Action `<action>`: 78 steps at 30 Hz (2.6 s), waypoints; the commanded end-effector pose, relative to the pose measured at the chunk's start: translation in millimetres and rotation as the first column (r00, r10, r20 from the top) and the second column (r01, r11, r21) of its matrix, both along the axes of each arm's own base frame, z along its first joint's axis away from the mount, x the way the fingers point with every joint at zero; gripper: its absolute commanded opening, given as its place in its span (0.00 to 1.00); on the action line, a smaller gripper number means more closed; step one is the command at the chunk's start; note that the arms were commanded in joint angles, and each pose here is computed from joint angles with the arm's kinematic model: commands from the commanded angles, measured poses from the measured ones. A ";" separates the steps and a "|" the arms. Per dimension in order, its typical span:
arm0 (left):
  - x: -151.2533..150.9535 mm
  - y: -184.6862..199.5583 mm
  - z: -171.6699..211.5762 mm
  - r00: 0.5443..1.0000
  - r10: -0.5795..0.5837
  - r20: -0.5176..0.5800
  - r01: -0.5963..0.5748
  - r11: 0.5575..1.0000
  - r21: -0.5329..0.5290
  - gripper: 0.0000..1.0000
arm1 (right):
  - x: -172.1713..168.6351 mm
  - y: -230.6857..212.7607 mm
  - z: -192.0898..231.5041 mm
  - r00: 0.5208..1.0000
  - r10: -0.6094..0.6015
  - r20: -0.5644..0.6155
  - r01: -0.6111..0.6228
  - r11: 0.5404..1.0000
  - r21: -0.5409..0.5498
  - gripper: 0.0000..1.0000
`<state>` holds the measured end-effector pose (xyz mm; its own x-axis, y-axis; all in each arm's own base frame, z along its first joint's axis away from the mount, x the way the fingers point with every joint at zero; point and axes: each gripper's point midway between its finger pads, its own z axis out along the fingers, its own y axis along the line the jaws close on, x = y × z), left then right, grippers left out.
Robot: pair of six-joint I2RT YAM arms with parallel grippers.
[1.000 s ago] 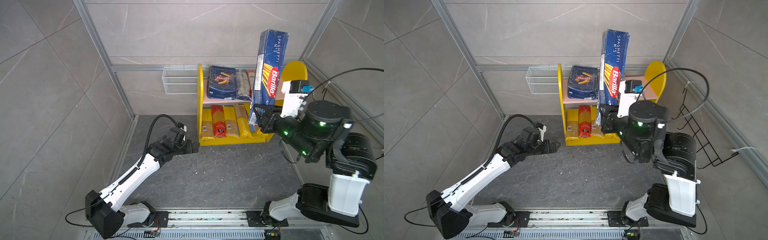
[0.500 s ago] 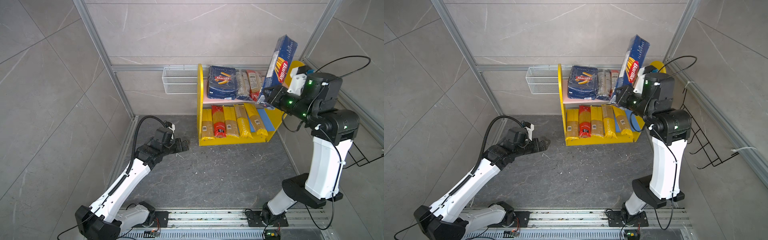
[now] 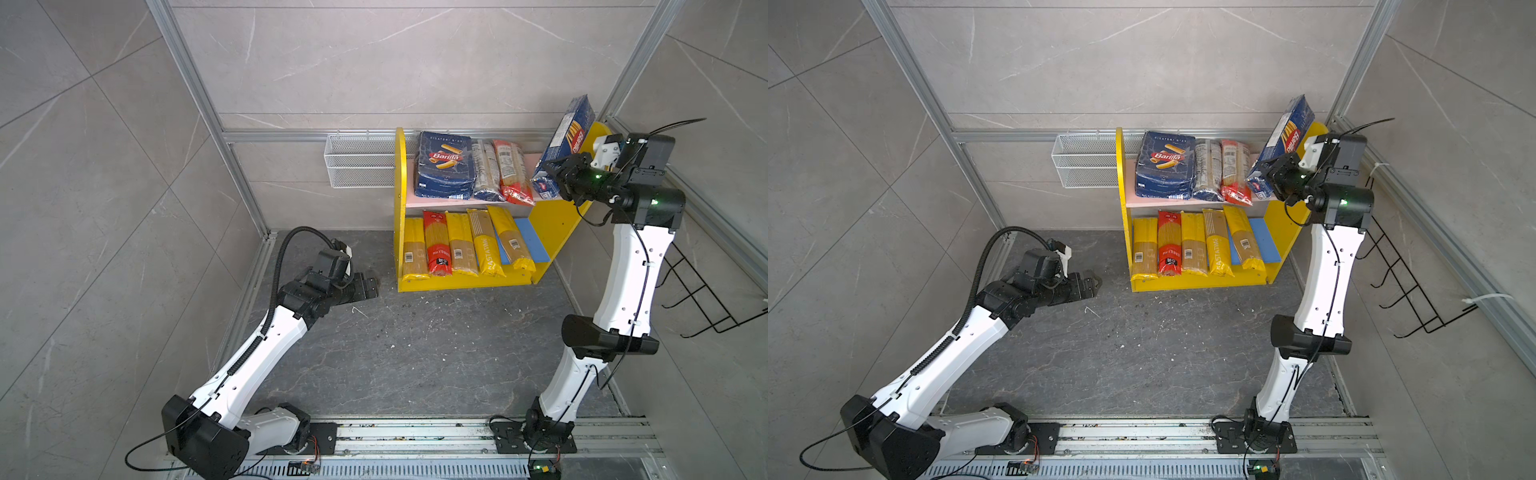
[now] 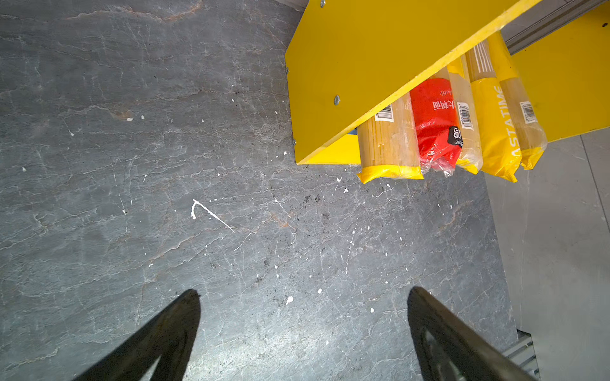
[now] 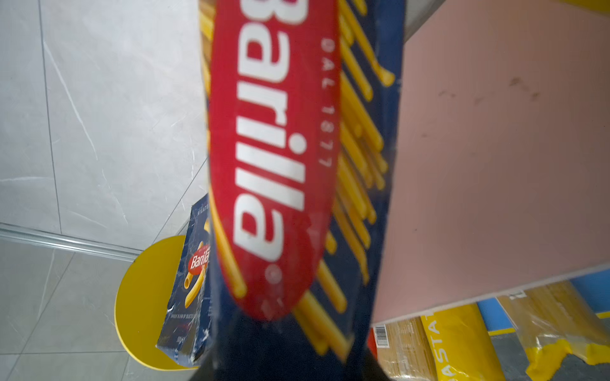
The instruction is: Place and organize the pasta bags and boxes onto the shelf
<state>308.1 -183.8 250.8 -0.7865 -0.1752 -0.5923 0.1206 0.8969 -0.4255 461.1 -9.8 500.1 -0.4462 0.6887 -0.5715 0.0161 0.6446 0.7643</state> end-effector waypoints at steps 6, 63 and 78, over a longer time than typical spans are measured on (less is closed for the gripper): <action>17.6 -8.9 5.8 1.000 -0.011 0.015 0.011 1.000 -0.006 1.00 | 4.6 -5.5 51.3 0.967 0.095 0.238 -0.085 0.995 -0.051 0.38; 8.4 3.2 3.8 0.999 -0.003 0.032 0.002 1.000 0.024 1.00 | 9.4 -24.4 -7.9 0.995 -0.032 0.100 0.085 0.808 -0.583 0.89; 0.7 17.6 -3.3 0.995 0.013 0.104 -0.017 0.999 0.042 1.00 | -75.1 2.5 14.9 0.988 0.028 0.152 0.062 0.827 -0.559 0.91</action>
